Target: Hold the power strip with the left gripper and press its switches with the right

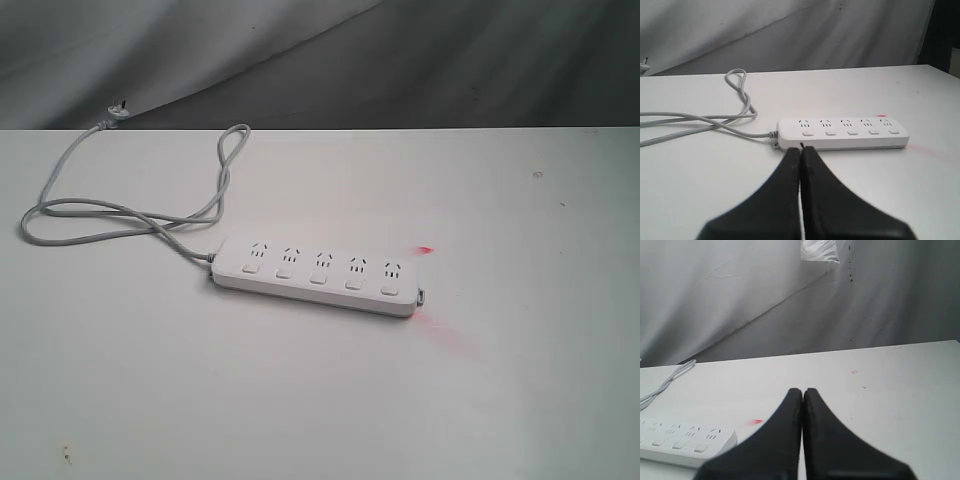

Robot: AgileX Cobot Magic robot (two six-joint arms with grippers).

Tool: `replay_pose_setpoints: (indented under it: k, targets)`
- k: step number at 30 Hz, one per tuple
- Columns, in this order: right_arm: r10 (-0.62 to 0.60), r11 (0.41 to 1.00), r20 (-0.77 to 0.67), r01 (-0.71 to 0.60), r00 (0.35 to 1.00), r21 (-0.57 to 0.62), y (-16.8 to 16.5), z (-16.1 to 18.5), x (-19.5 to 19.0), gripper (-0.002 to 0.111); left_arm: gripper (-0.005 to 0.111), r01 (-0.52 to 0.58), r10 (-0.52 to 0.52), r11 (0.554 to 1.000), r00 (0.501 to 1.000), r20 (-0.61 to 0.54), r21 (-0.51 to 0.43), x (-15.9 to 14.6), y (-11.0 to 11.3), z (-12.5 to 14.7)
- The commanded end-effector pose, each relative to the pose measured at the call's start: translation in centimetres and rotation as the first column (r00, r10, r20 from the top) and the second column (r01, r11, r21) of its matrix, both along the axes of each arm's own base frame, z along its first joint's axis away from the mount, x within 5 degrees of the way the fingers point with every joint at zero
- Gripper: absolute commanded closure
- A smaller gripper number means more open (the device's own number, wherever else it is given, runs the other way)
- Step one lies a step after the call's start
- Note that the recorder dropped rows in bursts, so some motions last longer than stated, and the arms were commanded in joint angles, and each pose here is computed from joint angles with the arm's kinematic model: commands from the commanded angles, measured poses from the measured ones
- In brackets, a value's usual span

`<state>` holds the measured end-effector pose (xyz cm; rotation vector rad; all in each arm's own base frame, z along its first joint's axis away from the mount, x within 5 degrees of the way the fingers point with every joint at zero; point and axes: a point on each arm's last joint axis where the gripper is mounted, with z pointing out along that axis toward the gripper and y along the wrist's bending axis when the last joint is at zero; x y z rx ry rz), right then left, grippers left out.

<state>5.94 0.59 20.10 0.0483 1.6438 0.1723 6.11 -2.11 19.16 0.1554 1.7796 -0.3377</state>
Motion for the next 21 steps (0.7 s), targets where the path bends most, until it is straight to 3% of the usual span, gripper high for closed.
replay_pose_setpoints:
  k: [1, 7, 12, 17, 21]
  targets:
    - [-0.008, 1.000, 0.005, 0.008, 1.000, -0.001, -0.1, -0.1, 0.0, 0.108, 0.106, 0.003, -0.003, 1.000, 0.999, -0.039, 0.015, 0.3, -0.1, -0.4]
    - [-0.008, 1.000, 0.005, 0.008, 1.000, -0.001, -0.1, -0.1, 0.0, 0.108, 0.106, 0.021, -0.003, 0.997, 0.969, -0.245, 0.069, 1.2, -0.5, -1.4]
    - [-0.008, 1.000, 0.005, 0.008, 1.000, -0.001, -0.1, -0.1, 0.0, 0.108, 0.106, 0.057, -0.021, 0.994, 0.936, -0.351, 0.092, 3.4, -1.4, 3.1]
    - [-0.008, 1.000, 0.005, 0.008, 1.000, -0.001, -0.1, -0.1, 0.0, 0.108, 0.106, 0.044, -0.027, 0.997, 0.969, -0.246, 0.065, 5.6, -2.0, 8.2]
    - [-0.008, 1.000, 0.005, 0.008, 1.000, -0.001, -0.1, -0.1, 0.0, 0.108, 0.106, 0.007, -0.006, 1.000, 0.998, -0.055, 0.014, 6.6, -2.1, 11.0]
